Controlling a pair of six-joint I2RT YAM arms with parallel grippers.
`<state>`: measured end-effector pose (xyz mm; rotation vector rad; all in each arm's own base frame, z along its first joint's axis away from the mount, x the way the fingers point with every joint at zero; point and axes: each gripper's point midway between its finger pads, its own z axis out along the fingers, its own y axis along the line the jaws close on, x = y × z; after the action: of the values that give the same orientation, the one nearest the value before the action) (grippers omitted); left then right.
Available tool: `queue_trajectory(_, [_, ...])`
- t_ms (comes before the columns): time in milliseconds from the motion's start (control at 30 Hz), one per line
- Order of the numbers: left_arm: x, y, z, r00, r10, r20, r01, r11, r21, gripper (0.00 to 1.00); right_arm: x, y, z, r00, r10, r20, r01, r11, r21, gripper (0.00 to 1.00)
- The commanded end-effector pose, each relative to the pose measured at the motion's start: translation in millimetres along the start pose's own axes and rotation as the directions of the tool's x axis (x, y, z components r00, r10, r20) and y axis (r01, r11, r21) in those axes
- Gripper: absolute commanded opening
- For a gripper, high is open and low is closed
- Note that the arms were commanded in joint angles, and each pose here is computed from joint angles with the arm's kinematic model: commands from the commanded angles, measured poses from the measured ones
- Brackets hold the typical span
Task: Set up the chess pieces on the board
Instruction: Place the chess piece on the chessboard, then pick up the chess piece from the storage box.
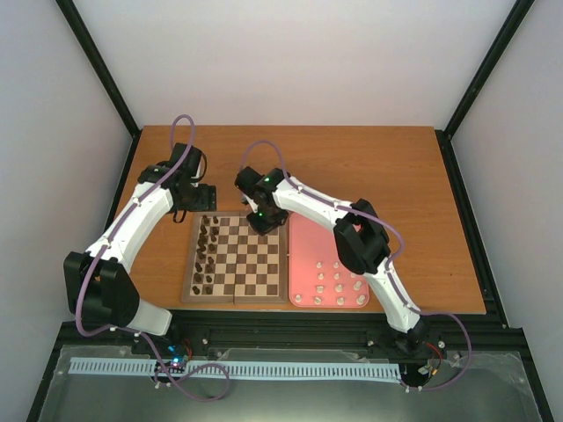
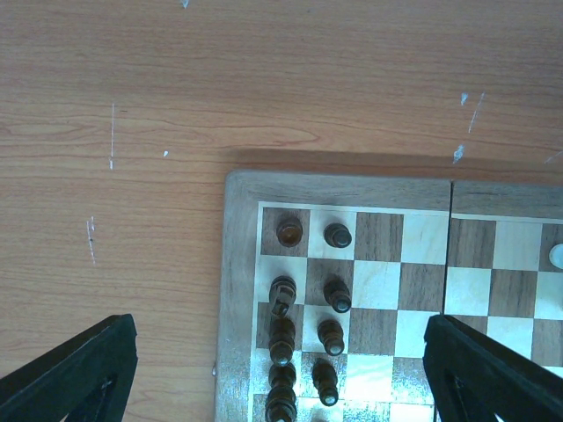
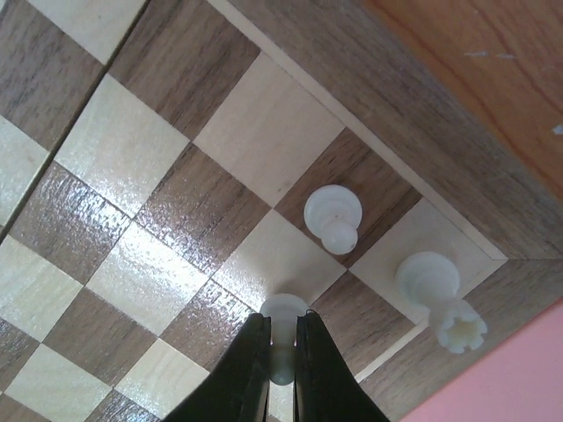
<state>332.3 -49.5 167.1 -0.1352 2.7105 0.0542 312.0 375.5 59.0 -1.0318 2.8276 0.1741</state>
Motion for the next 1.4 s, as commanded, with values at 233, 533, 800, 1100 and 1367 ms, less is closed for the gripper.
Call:
queue_trajectory(233, [-7.5, 2.8, -5.0, 0.999, 0.002, 0.032, -0.002, 1.0, -0.005, 1.0, -17.6, 2.0, 4.4, 1.0, -0.007, 0.026, 0.008, 1.0, -0.027, 0.05])
queue_trajectory(533, [-7.5, 3.1, -4.6, 0.999, 0.003, 0.033, -0.003, 1.0, -0.006, 1.0, -13.4, 1.7, 8.8, 1.0, -0.01, 0.005, 0.01, 1.0, -0.027, 0.11])
queue_trajectory(800, [-7.5, 3.7, -5.4, 0.999, 0.002, 0.034, -0.002, 1.0, -0.007, 1.0, -16.3, 2.9, -4.4, 0.999, -0.019, 0.031, 0.02, 0.999, -0.031, 0.17])
queue_trajectory(1100, [-8.3, 3.7, -6.3, 0.999, 0.003, 0.037, -0.002, 1.0, -0.008, 1.0, -23.1, 12.9, -62.3, 0.99, -0.035, 0.139, 0.046, 0.996, -0.078, 0.38])
queue_trajectory(1367, [-8.5, 3.4, -7.8, 0.999, 0.002, 0.039, -0.002, 1.0, -0.005, 1.0, 25.8, -9.6, -104.4, 0.99, 0.002, 0.141, -0.002, 1.0, 0.005, 0.54])
